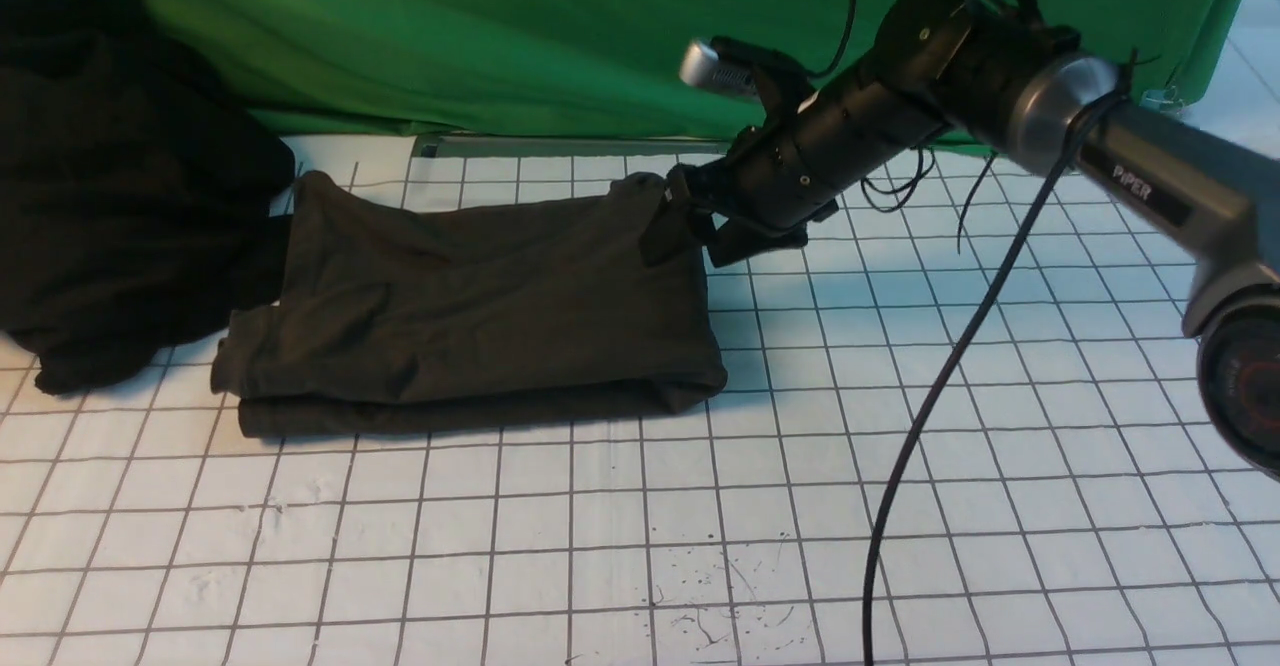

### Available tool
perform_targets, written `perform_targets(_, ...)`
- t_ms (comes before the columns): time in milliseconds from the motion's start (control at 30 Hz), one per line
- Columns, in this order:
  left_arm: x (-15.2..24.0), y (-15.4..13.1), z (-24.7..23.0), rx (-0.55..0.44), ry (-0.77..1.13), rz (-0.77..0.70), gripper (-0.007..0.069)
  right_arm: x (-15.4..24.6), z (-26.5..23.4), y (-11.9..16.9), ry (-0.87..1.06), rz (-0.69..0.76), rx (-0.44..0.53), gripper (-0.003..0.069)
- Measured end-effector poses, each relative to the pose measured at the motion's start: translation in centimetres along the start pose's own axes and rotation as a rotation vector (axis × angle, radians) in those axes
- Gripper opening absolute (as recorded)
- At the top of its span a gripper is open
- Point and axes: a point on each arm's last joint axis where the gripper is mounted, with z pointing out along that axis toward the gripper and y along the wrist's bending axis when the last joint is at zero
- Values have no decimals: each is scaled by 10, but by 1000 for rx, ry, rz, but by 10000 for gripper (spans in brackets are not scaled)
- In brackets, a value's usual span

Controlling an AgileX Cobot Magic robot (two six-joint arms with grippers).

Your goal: Fold a long-sleeved shirt over a white checkered tablecloth.

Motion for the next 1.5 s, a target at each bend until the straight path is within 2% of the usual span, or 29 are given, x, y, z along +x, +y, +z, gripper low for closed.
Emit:
perform_targets(133, 0, 2, 0, -26, -4, 19, -4, 6, 15, -9, 41, 17, -4, 564)
perform_targets(200, 0, 3, 0, -30, -4, 23, -4, 7, 16, -9, 51, 20, -6, 535)
perform_targets(267, 0, 3, 0, -34, -5, 22, -4, 8, 16, -9, 59, 19, -8, 429)
perform_targets(300, 0, 3, 0, -34, -5, 22, -4, 8, 16, -9, 61, 18, -9, 412)
perform_targets(333, -1, 3, 0, -36, -5, 20, -4, 9, 16, -9, 70, 11, -12, 246)
perform_targets(367, -1, 3, 0, -36, -5, 19, -4, 9, 16, -9, 74, 11, -13, 225)
perform_targets(400, -1, 3, 0, -36, -5, 19, -4, 11, 16, -9, 91, 7, -16, 104)
perform_targets(467, -1, 3, 0, -36, -5, 18, -4, 14, 15, -10, 129, -7, -5, 57)
perform_targets(533, -1, 3, 0, -36, -5, 18, -4, 17, 11, -10, 175, -22, 11, 52)
perform_targets(633, -1, 3, 0, -36, -7, 18, -4, 22, -1, -11, 238, -59, 85, 52)
perform_targets(700, -1, 3, 0, -35, -11, 18, -4, 28, -22, -13, 275, -94, 198, 52)
perform_targets(733, -1, 3, 0, -35, -11, 18, -4, 29, -26, -12, 279, -95, 206, 52)
perform_targets(767, -1, 3, 0, -35, -12, 17, -4, 35, -37, -15, 301, -112, 261, 52)
perform_targets(867, -1, 3, 0, -34, -13, 16, -4, 53, -66, -20, 354, -115, 340, 52)
perform_targets(1100, -2, 3, 0, -32, -24, 12, -4, 71, -94, -44, 312, -63, 400, 70)
perform_targets(1200, -2, 3, 0, -32, -27, 12, -4, 66, -100, -51, 251, -74, 431, 232)
perform_targets(1233, -2, 3, 0, -32, -27, 12, -4, 66, -100, -51, 249, -74, 432, 245)
perform_targets(1267, -2, 3, 0, -31, -27, 11, -4, 65, -101, -51, 242, -77, 436, 343)
perform_targets(1300, -2, 3, 0, -28, -26, 9, -4, 67, -101, -51, 268, -72, 433, 399)
perform_targets(1367, -2, 2, 0, -26, -26, 8, -4, 70, -103, -50, 299, -67, 431, 419)
perform_targets(1400, -2, 2, 0, -24, -26, 6, -4, 71, -105, -49, 316, -66, 431, 417)
perform_targets(1467, -2, 2, 0, -23, -26, 5, -4, 73, -118, -42, 352, -72, 440, 283)
perform_targets(1500, -2, 2, 0, -21, -25, 3, -4, 73, -128, -37, 334, -80, 445, 185)
